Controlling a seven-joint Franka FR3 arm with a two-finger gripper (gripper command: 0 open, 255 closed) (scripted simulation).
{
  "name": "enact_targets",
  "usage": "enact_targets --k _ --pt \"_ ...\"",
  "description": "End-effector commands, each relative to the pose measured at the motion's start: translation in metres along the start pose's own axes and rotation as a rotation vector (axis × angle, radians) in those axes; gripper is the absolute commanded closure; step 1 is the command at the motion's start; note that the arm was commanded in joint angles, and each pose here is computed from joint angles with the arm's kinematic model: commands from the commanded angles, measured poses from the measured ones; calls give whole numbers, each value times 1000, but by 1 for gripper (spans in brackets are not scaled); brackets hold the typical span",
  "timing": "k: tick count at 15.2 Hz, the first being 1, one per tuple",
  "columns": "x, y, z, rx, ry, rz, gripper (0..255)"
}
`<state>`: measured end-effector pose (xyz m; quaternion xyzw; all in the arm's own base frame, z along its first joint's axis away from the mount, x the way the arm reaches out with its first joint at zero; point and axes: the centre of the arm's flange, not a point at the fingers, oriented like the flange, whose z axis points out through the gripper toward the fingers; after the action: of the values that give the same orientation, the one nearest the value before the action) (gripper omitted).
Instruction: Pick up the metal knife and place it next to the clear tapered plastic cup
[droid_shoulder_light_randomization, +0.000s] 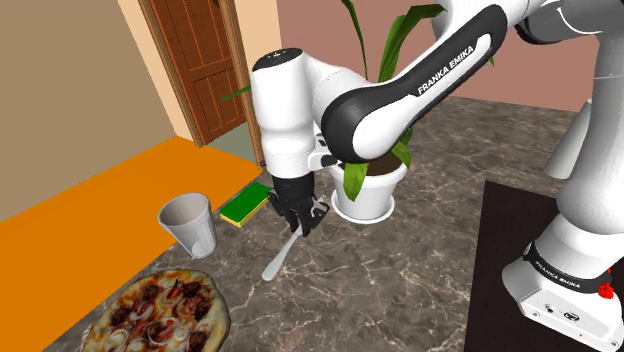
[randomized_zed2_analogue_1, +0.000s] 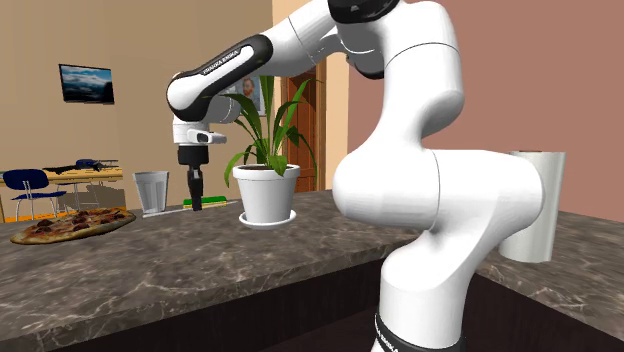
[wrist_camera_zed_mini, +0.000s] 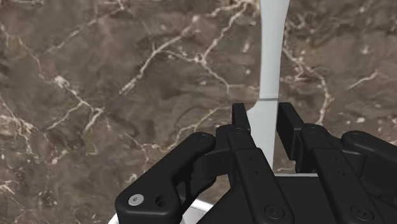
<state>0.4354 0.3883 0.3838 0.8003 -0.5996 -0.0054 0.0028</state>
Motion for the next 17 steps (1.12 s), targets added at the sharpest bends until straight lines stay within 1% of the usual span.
enact_targets --k 1,5,13,14,17 --pt "0 1 11 0 0 0 255" --pt "0 1 32 0 0 0 255" --pt "0 1 32 0 0 0 255" --pt "0 1 32 0 0 0 0" --pt "0 1 32 0 0 0 0"
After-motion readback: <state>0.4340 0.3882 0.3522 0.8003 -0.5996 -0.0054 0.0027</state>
